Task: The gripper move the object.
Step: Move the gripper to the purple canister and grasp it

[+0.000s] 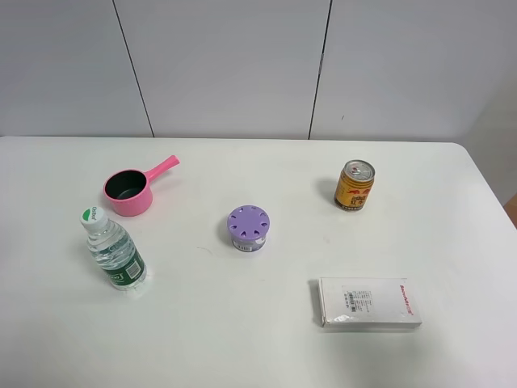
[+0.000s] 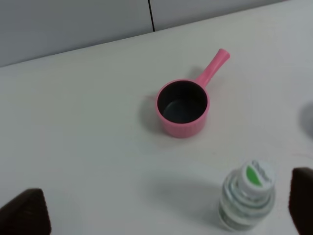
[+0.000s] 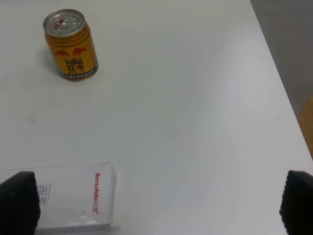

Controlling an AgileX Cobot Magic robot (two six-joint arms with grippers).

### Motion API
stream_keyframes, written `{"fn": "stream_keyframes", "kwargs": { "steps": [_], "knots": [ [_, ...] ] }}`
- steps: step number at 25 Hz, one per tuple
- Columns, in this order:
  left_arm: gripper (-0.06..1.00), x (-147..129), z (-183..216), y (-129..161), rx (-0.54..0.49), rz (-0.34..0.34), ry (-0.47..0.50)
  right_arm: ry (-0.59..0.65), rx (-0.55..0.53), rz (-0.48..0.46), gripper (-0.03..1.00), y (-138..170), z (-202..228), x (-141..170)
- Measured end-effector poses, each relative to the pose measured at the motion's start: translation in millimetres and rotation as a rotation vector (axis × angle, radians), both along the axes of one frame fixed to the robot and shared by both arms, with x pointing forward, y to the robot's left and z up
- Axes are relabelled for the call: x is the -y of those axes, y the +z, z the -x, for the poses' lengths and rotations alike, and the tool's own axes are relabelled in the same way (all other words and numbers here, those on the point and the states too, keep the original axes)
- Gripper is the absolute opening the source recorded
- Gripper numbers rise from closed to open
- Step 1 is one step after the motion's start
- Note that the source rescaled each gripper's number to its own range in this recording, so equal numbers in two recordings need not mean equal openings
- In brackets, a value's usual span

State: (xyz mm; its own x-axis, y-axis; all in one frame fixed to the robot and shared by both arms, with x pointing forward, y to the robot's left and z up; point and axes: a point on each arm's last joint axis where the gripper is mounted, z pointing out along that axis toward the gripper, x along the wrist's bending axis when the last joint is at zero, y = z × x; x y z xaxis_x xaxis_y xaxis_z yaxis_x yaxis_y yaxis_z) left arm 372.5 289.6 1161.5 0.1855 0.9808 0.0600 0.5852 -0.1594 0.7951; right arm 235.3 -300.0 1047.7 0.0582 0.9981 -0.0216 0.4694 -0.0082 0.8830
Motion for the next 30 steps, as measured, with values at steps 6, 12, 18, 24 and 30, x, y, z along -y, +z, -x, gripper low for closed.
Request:
{"fn": "stream_keyframes", "kwargs": {
  "steps": [6, 12, 18, 24, 30],
  "knots": [
    [1.0, 33, -55, 7, 0.01, -0.022, -0.167, 0.0, 0.0, 0.0, 1.0, 0, 0, 0],
    [1.0, 96, -92, -6, -0.014, -0.051, -0.383, 0.0, 0.0, 0.0, 1.0, 0, 0, 0],
    [1.0, 162, -116, -31, -0.122, -0.05, -0.525, 0.0, 0.0, 0.0, 1.0, 0, 0, 0],
    [1.0, 203, -136, -67, -0.229, -0.061, -0.579, 0.0, 0.0, 0.0, 1.0, 0, 0, 0],
    [1.0, 226, -152, -111, -0.302, -0.114, -0.599, 0.0, 0.0, 0.0, 1.0, 0, 0, 0]
  ]
}}
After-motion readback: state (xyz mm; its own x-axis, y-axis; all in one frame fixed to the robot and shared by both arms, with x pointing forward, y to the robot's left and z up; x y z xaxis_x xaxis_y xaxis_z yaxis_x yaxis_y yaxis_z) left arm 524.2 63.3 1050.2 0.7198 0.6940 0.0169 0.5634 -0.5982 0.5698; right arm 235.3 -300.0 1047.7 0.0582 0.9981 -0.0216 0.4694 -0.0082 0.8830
